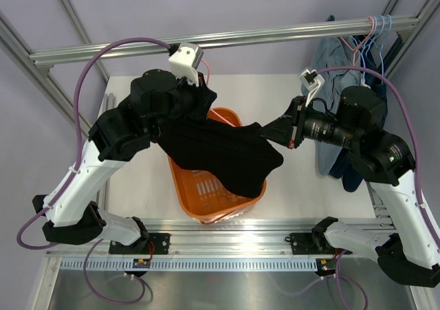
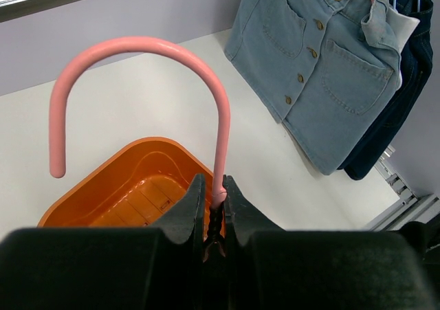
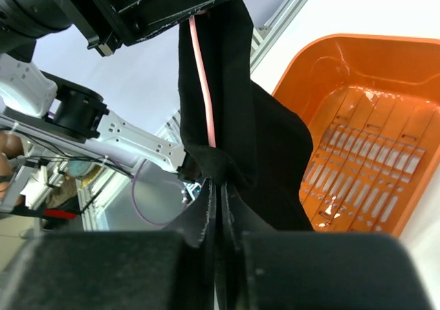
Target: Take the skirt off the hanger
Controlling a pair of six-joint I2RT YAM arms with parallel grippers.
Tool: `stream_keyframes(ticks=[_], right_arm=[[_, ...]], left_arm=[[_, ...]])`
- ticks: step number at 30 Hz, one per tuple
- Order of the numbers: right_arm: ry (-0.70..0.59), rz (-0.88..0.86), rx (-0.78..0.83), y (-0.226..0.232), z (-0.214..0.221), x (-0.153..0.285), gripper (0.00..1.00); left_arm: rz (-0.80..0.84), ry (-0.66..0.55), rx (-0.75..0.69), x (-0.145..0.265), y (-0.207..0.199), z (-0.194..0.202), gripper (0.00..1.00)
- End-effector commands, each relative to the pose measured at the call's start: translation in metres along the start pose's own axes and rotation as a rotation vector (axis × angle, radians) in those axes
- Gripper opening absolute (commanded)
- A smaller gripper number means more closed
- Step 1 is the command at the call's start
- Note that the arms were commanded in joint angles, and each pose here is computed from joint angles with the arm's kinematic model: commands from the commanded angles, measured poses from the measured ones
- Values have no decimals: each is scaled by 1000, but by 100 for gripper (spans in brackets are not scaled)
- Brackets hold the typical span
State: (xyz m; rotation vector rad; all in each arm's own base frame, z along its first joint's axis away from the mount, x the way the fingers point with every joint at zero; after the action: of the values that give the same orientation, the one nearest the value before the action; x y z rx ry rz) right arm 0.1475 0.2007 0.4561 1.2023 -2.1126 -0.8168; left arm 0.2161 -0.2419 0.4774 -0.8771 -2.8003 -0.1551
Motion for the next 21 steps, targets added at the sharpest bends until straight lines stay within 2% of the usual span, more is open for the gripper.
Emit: stream_keyframes(ticks=[1, 6, 8, 13, 16, 17, 21], right_arm=[[-44, -30, 34, 9, -8, 1, 0], [-74, 2, 42, 6, -8, 7, 0], [-102, 22, 54, 4, -7, 16, 0], [-157, 125, 71, -15, 5, 35, 0], [-180, 156, 65, -23, 12, 43, 0], [-224, 174, 64, -24, 11, 51, 0], [-252, 245, 69, -38, 14, 58, 0]], left_arm=[[21, -117, 27, 11, -1, -29, 0], [-62, -99, 31, 11, 11, -23, 0], [-209, -115, 58, 17, 34, -26, 0], [-405, -189, 105, 33, 90, -48, 0], [-379, -282, 131, 46, 100, -68, 0], [-389, -310, 136, 56, 107, -76, 0], [-345, -316, 118, 75, 106, -77, 0]])
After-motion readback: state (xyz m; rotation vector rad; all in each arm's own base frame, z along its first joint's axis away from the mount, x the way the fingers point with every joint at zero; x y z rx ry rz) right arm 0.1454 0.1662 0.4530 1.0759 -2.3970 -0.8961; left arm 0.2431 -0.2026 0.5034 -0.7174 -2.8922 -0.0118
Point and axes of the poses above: each gripper's point midway between its finger pads, its own x axis back along the fingers, its own y axis along the line the jaws close on, z = x × y, the point moved 4 cm from there along x, back along the fingers, and after that the axes turned 14 degrees about -x, right-handed, at the moved point
